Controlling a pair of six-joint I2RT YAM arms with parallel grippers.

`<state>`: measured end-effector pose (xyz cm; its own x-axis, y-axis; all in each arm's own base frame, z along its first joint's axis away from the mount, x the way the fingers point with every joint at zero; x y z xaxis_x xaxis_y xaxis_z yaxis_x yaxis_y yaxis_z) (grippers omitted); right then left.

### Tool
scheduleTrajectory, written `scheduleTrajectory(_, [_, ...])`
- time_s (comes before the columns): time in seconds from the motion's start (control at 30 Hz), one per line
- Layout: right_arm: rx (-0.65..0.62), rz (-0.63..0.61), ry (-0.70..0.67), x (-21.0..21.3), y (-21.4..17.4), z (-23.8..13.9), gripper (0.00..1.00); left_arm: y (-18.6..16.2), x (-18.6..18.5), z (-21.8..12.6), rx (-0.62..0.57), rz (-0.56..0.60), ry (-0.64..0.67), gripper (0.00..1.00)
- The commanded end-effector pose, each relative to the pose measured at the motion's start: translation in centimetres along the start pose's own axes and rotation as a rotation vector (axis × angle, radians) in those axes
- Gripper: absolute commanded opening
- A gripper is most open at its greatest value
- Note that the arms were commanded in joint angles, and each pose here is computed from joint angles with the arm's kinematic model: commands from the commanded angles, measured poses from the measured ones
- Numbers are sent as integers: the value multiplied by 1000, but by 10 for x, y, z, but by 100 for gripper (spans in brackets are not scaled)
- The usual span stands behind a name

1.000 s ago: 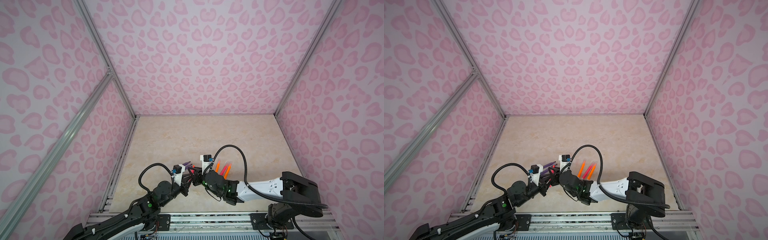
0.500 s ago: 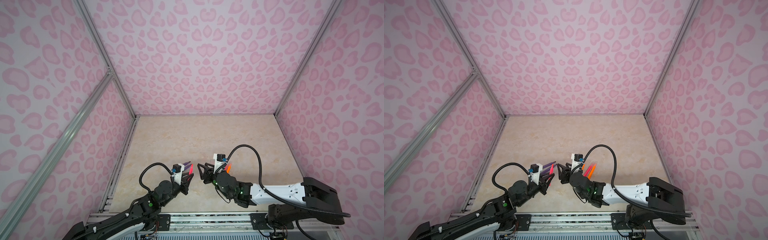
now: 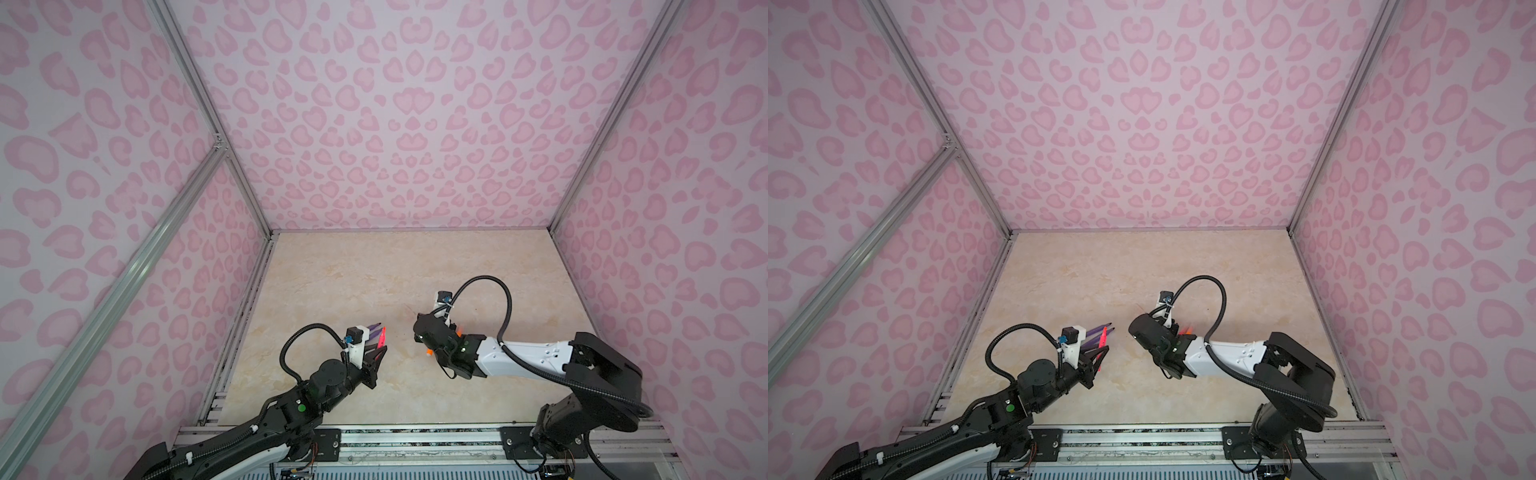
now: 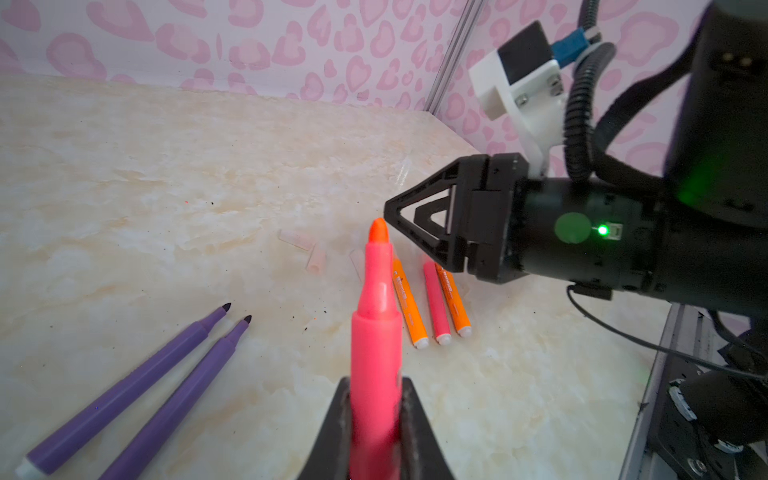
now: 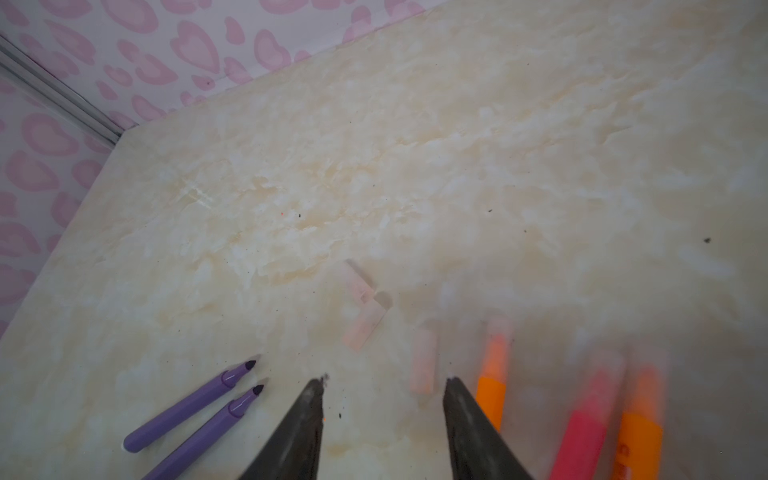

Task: Insert the pens into the pen caps
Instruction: 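Lower the right gripper onto a translucent cap and close on it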

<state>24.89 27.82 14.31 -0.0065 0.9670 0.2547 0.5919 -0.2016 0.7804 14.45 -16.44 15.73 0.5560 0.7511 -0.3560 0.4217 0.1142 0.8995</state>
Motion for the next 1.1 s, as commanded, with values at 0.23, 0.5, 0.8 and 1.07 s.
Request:
scheduleTrajectory(0.23, [220,-203,-172,-20,-20,36,47,7,-7,3,-5,3,-30,3])
scheduleTrajectory(0.5, [309,-218,-170,-23,-32,59,44,7,-6,2,-10,-1,-28,3])
scheduleTrajectory(0.8, [321,-203,-182,-29,-32,68,42,8,-6,1,-13,2,-30,3])
scheduleTrajectory(1.07, [331,-205,-170,-27,-33,71,31,8,-6,1,-12,2,-28,3])
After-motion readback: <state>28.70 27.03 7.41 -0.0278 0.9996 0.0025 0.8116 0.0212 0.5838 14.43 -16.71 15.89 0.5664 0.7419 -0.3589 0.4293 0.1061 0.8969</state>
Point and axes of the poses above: each gripper's point midway between its finger pads, its own z axis out along the fingers, its own x axis along the line the jaws close on, y = z × x, the point moved 7 cm from there along -z, back along the fingers, and after that the axes turned 2 degrees about -z, right-handed, at the moved point
